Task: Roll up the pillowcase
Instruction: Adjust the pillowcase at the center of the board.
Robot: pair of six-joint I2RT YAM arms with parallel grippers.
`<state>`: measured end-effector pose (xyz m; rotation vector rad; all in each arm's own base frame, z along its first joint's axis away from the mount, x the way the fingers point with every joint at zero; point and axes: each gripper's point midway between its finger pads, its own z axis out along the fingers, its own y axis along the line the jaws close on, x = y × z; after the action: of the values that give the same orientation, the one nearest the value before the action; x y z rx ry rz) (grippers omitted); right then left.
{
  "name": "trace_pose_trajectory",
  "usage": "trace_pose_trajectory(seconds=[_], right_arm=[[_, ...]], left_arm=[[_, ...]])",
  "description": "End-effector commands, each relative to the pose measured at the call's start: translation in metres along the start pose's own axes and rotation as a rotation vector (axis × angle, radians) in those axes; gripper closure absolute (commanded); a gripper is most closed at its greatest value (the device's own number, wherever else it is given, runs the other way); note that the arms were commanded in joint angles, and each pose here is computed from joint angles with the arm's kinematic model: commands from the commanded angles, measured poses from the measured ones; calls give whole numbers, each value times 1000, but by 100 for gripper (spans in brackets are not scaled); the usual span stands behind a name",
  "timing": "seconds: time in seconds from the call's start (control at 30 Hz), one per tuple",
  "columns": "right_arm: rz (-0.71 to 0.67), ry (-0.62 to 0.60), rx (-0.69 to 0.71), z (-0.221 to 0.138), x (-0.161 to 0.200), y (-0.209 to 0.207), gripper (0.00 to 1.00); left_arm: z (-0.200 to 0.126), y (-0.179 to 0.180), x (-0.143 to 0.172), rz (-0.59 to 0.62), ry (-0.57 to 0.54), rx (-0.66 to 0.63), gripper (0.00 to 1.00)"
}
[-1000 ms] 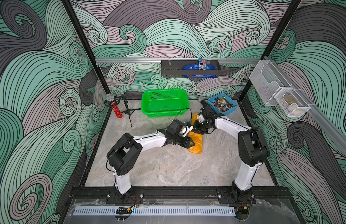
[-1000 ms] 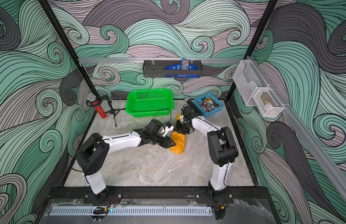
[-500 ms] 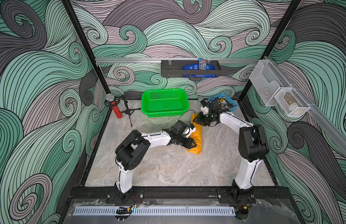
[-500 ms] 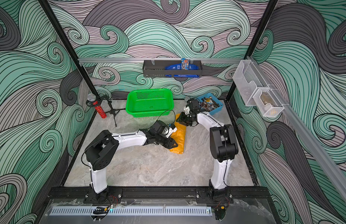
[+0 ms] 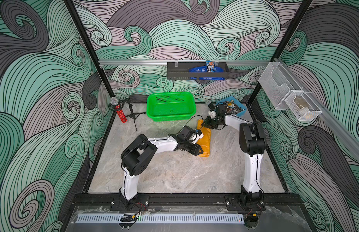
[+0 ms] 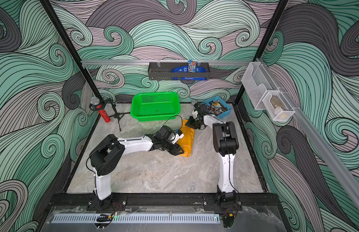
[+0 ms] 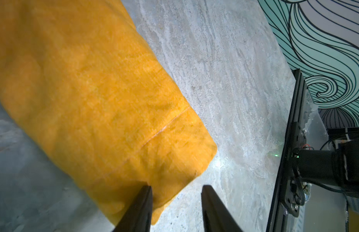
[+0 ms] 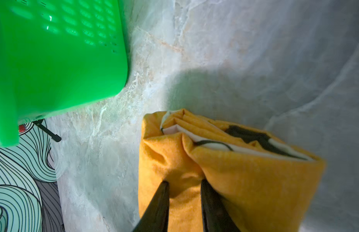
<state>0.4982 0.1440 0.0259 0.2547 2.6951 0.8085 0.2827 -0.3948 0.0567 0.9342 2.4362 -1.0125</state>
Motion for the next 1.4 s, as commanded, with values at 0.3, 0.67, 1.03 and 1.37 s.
trace_pose_trajectory(seconds=[0.3, 0.67, 1.03, 1.37], right_arm=[[237, 98, 188, -10, 100, -75, 69], [730, -153, 92, -55, 149, -35, 68], [761, -191, 39, -77, 170, 14, 68], [338, -202, 91, -106, 133, 25, 64]], left_arm=[[-20, 37, 1, 21, 65, -111, 56], [-84, 71, 7, -66, 10, -261, 49], [-128, 32, 48, -206, -49, -192, 48], [-91, -5, 95, -219, -34, -51, 52]])
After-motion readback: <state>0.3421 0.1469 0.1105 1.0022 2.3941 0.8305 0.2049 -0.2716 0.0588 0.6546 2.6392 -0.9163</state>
